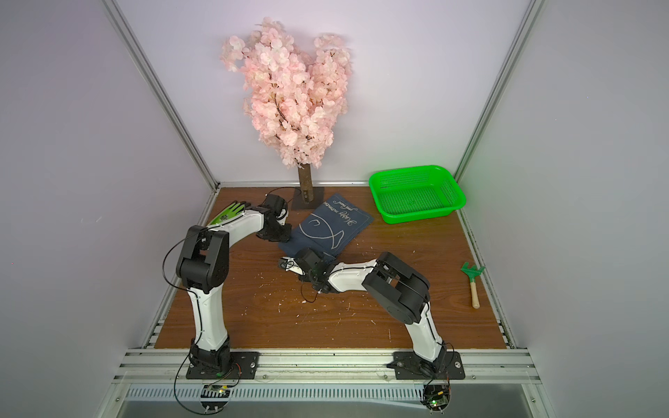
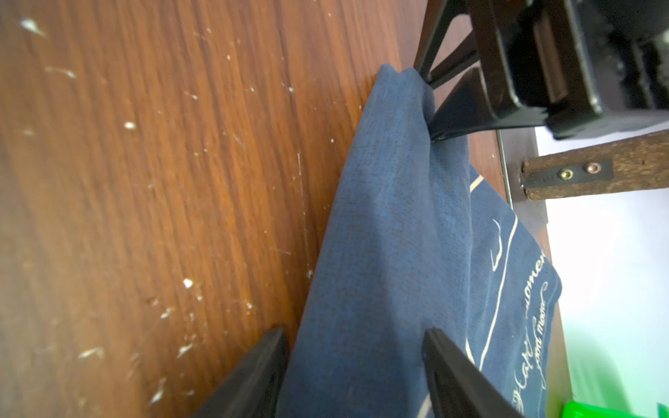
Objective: Roll up the pillowcase
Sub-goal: Roll the pillowcase at the center of the board.
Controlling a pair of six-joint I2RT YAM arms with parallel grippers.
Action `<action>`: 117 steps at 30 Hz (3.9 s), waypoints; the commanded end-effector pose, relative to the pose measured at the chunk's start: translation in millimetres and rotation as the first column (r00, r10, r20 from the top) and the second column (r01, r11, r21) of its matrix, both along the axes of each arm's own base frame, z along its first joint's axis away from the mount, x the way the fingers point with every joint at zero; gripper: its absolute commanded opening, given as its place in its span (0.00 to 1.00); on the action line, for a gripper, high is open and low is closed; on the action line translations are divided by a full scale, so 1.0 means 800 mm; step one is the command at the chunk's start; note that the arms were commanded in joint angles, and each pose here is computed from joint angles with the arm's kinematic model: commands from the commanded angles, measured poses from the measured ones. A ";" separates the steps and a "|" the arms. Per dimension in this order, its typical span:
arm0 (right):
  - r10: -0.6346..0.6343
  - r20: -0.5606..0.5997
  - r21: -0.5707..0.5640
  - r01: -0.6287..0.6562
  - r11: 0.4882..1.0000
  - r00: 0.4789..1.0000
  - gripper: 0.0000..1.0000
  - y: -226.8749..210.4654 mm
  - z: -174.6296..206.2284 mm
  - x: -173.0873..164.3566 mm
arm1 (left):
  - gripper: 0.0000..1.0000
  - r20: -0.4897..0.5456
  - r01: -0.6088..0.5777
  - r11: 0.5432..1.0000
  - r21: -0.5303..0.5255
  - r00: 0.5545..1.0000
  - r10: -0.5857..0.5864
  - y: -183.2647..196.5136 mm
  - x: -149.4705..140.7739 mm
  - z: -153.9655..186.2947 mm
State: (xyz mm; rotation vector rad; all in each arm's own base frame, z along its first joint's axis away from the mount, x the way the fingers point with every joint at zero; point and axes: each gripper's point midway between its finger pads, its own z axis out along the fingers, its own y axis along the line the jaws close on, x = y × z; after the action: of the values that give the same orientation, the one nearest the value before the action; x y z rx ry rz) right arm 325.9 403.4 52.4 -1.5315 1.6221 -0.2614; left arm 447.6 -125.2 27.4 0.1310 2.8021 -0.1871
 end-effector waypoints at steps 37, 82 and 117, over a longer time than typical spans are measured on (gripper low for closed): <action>0.381 -0.788 0.539 0.244 0.806 0.483 0.09 0.014 0.080 -0.034 | 0.69 0.237 -0.033 0.999 -0.042 0.971 0.041 0.027 -0.046 0.181; 0.181 -0.711 0.494 0.299 0.816 0.680 0.26 -0.046 0.020 0.079 | 0.65 0.032 -0.008 0.996 -0.084 0.999 0.011 -0.011 -0.027 0.044; -0.139 -0.338 0.137 0.195 0.971 0.931 0.35 -0.091 -0.008 0.025 | 0.61 -0.049 0.035 0.999 0.029 0.998 -0.033 0.011 -0.002 -0.001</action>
State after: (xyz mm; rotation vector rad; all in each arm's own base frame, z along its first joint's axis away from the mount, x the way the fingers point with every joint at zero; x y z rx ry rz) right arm 348.0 346.2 52.7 -1.3488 1.9534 0.1047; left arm 445.7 -129.6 34.1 0.1797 2.8228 -0.2205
